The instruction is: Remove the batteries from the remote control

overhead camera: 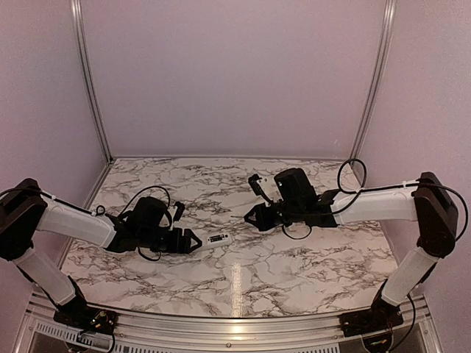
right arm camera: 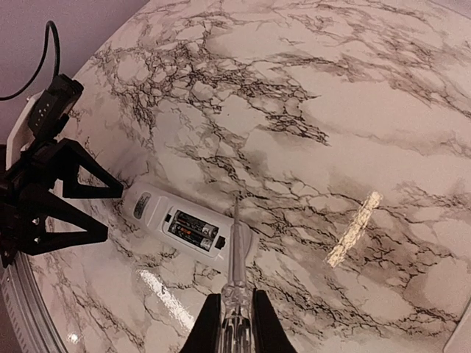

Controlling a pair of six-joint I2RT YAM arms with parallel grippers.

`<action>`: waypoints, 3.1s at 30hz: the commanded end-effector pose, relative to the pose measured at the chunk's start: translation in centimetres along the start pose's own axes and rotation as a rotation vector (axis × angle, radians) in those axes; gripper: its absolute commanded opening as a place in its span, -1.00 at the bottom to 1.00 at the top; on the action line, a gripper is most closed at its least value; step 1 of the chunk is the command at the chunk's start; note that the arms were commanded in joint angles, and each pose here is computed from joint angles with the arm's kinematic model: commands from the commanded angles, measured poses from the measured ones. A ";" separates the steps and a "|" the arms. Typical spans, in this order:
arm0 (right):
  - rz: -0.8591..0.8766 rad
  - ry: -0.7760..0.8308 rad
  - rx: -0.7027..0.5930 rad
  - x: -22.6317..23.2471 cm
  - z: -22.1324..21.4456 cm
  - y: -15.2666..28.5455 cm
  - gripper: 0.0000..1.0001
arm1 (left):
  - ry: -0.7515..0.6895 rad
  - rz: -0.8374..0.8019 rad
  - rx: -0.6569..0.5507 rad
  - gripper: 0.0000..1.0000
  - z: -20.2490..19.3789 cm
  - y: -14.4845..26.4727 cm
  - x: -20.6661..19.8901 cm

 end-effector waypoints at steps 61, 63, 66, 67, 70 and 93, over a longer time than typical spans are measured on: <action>0.153 0.295 0.381 0.9 -1.2 -1.9 -1.00 | -0.111 0.038 -0.026 0.21 2.7 -5.3 -1.4; 0.160 0.296 0.373 1.0 -0.9 -1.7 -1.00 | -0.113 0.035 -0.025 0.20 2.7 -5.4 -1.4; 0.178 0.299 0.348 1.3 -0.4 -1.4 -1.00 | -0.116 0.030 -0.022 0.18 2.7 -5.5 -1.4; 0.181 0.300 0.343 1.3 -0.2 -1.3 -1.00 | -0.117 0.029 -0.021 0.17 2.7 -5.6 -1.4; 0.185 0.304 0.331 1.5 0.1 -1.0 -1.00 | -0.118 0.030 -0.019 0.15 2.7 -5.7 -1.3; 0.143 0.295 0.315 0.2 0.0 -1.5 -1.00 | -0.117 0.028 -0.011 0.09 2.6 -6.1 -1.3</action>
Point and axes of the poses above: each gripper's point midway between its finger pads, its own y axis back along the fingers, its own x axis along the line the jaws close on, z = x × y, the point moved 10 cm from there along y, back along the fingers, and after that the axes turned 9 degrees about y, right-handed, at the moved point
